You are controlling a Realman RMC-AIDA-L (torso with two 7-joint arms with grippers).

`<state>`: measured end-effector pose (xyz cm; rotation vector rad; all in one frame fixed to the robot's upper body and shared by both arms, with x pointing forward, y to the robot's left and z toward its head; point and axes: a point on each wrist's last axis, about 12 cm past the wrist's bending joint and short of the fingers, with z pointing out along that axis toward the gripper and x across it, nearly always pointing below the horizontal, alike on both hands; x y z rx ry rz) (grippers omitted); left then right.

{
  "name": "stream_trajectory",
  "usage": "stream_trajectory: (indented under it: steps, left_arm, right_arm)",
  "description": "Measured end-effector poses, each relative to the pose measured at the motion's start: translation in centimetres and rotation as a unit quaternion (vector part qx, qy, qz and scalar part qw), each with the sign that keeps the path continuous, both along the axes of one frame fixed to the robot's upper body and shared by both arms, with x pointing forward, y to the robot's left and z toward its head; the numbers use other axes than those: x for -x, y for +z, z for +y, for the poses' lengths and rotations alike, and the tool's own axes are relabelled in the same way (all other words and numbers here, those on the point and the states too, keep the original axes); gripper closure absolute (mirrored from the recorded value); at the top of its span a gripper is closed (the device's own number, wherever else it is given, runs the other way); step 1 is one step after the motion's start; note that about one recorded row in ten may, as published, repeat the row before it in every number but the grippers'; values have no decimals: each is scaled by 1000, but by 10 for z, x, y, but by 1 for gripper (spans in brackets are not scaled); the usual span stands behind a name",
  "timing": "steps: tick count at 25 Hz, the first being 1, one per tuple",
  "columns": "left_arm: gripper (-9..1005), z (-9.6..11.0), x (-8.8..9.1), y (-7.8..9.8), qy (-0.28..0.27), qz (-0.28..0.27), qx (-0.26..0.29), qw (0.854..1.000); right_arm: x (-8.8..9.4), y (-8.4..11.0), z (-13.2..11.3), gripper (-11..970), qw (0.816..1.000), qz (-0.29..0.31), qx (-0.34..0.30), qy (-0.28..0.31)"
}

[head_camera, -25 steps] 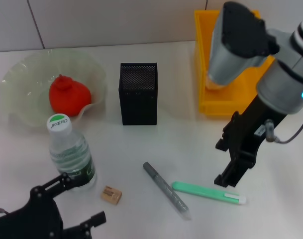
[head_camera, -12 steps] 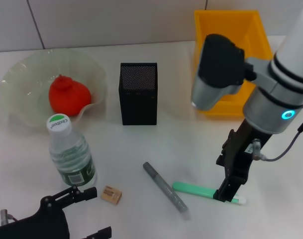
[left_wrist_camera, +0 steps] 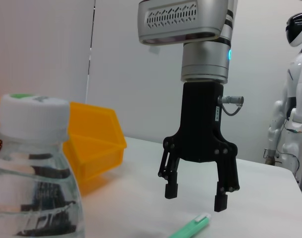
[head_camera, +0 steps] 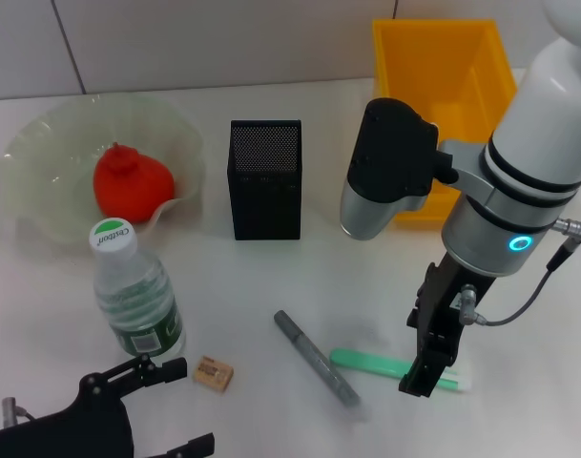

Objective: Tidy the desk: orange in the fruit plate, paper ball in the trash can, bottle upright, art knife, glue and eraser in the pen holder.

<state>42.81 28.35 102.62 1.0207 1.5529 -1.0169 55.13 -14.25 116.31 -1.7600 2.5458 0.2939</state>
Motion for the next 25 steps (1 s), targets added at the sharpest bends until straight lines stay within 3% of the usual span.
stream_trajectory:
  steps: [25]
  left_arm:
    - [154, -4, -5, 2, -6, 1, 4, 1000]
  right_arm:
    - [-5, -3, -1, 118, 1000, 5, 18, -16]
